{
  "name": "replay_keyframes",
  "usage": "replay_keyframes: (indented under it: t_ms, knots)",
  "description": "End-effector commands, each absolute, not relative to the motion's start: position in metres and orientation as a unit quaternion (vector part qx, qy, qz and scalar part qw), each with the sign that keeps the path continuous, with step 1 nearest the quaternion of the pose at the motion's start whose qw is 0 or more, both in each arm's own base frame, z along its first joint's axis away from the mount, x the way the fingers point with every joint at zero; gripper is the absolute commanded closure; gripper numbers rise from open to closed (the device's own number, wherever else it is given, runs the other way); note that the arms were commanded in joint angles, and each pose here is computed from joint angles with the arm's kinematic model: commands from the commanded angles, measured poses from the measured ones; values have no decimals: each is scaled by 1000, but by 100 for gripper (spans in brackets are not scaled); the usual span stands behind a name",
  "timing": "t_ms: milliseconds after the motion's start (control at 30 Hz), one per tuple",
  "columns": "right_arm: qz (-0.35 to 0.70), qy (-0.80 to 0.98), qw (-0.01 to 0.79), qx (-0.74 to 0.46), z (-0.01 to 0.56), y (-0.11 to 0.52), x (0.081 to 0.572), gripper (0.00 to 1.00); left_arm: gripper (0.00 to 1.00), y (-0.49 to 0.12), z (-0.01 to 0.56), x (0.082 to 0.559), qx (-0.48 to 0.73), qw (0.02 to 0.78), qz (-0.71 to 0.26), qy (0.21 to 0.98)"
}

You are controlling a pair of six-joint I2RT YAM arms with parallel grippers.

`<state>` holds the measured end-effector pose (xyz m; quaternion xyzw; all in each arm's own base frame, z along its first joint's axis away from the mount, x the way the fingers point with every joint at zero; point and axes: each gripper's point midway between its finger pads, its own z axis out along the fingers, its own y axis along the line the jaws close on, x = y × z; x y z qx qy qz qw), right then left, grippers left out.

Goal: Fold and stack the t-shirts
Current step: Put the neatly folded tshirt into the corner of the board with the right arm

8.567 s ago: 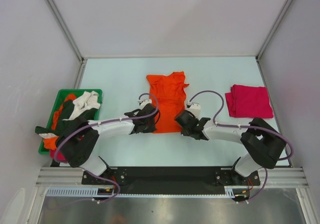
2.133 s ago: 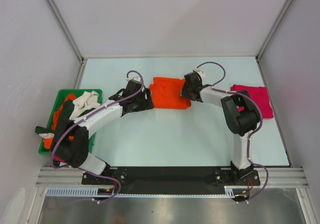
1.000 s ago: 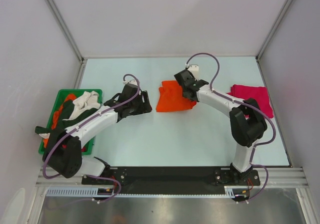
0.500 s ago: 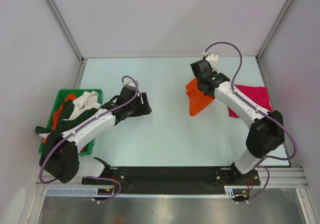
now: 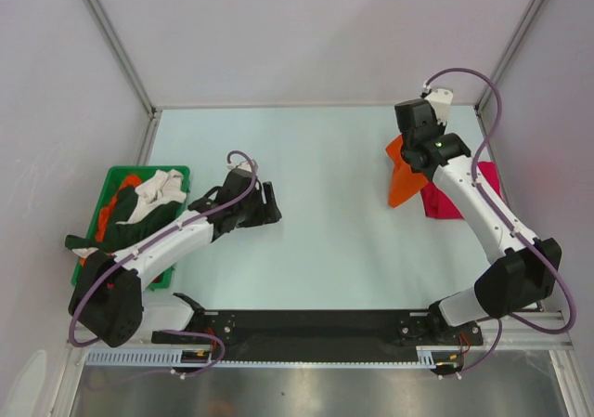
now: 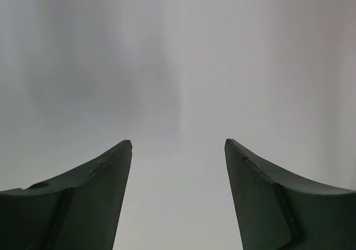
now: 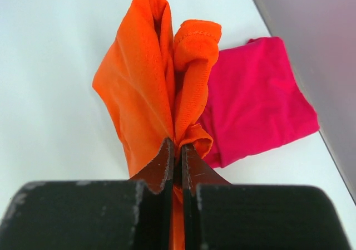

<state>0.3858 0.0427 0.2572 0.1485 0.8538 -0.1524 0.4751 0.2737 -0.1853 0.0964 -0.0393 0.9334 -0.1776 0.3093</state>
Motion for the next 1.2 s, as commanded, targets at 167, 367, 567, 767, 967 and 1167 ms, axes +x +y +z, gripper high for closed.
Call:
replay_keyframes:
  t_ms: [167, 367, 567, 767, 967, 1167]
  knots:
    - [-174, 832, 494, 182, 278, 3, 373, 100, 27, -198, 109, 270, -35, 322, -204, 924]
    - [-186, 826, 498, 189, 281, -11, 368, 100, 27, -203, 107, 267, -28, 317, -206, 925]
    - [-194, 828, 487, 201, 274, -21, 370, 100, 27, -207, 106, 264, -20, 314, -209, 926]
    - [-227, 843, 427, 235, 241, -44, 356, 100, 27, -211, 105, 259, -13, 310, -218, 926]
    - [-246, 844, 392, 272, 214, -72, 335, 100, 27, -221, 105, 257, 3, 301, -228, 926]
    - [-256, 850, 356, 293, 189, -88, 321, 100, 27, -228, 105, 257, 15, 297, -235, 925]
